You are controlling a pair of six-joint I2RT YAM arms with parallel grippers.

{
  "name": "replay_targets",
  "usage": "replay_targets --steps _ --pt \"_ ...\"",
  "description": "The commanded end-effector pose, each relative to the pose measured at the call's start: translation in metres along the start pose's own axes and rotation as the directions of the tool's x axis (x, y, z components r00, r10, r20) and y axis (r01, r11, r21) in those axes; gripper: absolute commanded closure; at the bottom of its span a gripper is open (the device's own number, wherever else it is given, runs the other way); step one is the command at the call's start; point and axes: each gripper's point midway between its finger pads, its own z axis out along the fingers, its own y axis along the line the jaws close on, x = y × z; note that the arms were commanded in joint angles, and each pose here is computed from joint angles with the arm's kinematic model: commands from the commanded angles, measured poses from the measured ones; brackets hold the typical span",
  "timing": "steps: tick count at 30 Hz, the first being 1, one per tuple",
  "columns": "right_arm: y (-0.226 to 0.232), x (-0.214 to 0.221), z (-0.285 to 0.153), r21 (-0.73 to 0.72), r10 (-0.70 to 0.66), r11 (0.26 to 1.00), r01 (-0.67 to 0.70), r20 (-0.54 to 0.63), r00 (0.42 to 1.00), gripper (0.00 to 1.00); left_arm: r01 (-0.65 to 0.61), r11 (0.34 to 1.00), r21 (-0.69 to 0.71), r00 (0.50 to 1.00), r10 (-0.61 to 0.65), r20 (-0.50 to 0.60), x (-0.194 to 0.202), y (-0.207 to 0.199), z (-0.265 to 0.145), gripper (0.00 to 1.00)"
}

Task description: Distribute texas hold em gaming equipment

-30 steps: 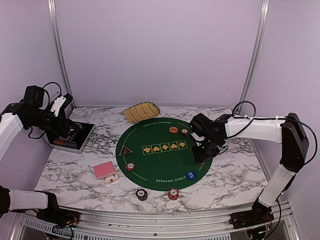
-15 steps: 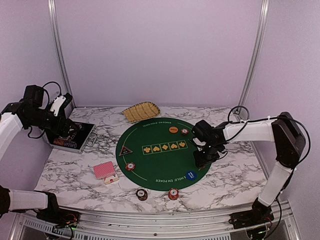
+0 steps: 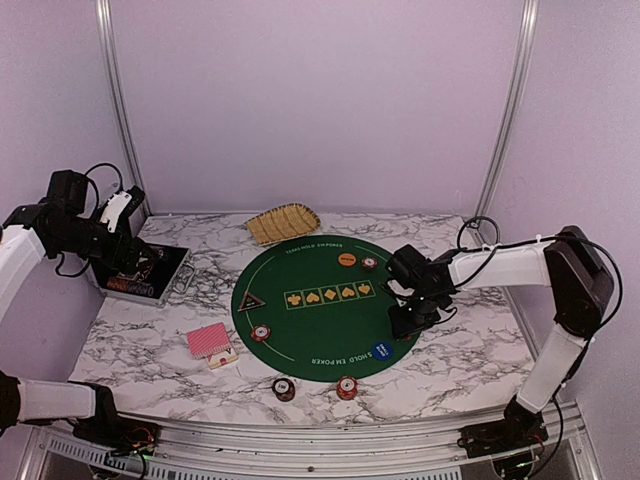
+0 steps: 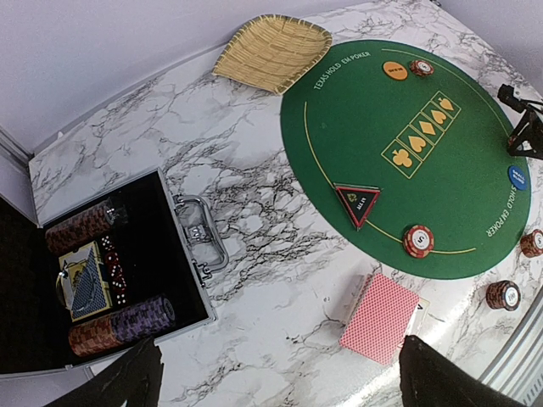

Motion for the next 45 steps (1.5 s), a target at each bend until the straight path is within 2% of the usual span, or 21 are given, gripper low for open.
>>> replay_targets --steps 1,3,6,12,17,22,27,32,39,45 --pt "-0.002 0.007 0.006 0.003 0.004 1.000 -0.004 -0.030 1.000 0.50 -0.003 1.000 0.000 1.000 0.003 -0.004 0.000 -0.003 -0.007 0.01" --pt "-0.004 0.005 0.003 0.011 0.005 1.000 -0.004 -0.025 1.000 0.43 -0.006 1.000 -0.003 1.000 0.006 -0.003 0.000 -0.003 -0.007 0.01" --pt "-0.006 0.001 -0.004 0.024 0.004 1.000 -0.003 -0.017 1.000 0.37 -0.003 1.000 0.001 1.000 0.003 -0.004 0.001 -0.004 -0.007 0.01" --pt "-0.005 -0.020 -0.031 0.026 0.008 1.000 -0.009 0.047 0.999 0.36 -0.001 1.000 0.005 1.000 0.001 0.000 -0.001 -0.004 -0.008 0.01" --pt "0.017 -0.036 -0.064 0.029 -0.036 0.999 0.033 0.109 0.993 0.36 -0.001 1.000 0.001 1.000 0.001 -0.003 0.000 -0.003 -0.008 0.01" --pt "0.087 -0.039 -0.099 -0.036 -0.161 0.985 0.169 0.155 0.975 0.34 -0.001 1.000 -0.001 1.000 0.001 -0.003 -0.001 -0.003 -0.008 0.01" --pt "0.179 -0.013 -0.121 -0.139 -0.325 0.927 0.350 0.174 0.930 0.23 0.001 1.000 0.002 1.000 -0.001 0.001 -0.002 -0.004 -0.009 0.01" --pt "0.242 0.012 -0.119 -0.203 -0.440 0.860 0.467 0.166 0.882 0.14 0.004 1.000 0.005 1.000 -0.004 0.003 -0.002 -0.004 -0.009 0.01" --pt "0.294 0.032 -0.100 -0.245 -0.555 0.782 0.573 0.144 0.819 0.10 0.001 1.000 0.001 1.000 -0.001 0.007 -0.003 -0.005 -0.011 0.01" --pt "0.309 0.037 -0.083 -0.235 -0.602 0.756 0.611 0.117 0.790 0.09 -0.001 1.000 0.003 1.000 0.001 0.006 -0.003 -0.005 -0.012 0.01"
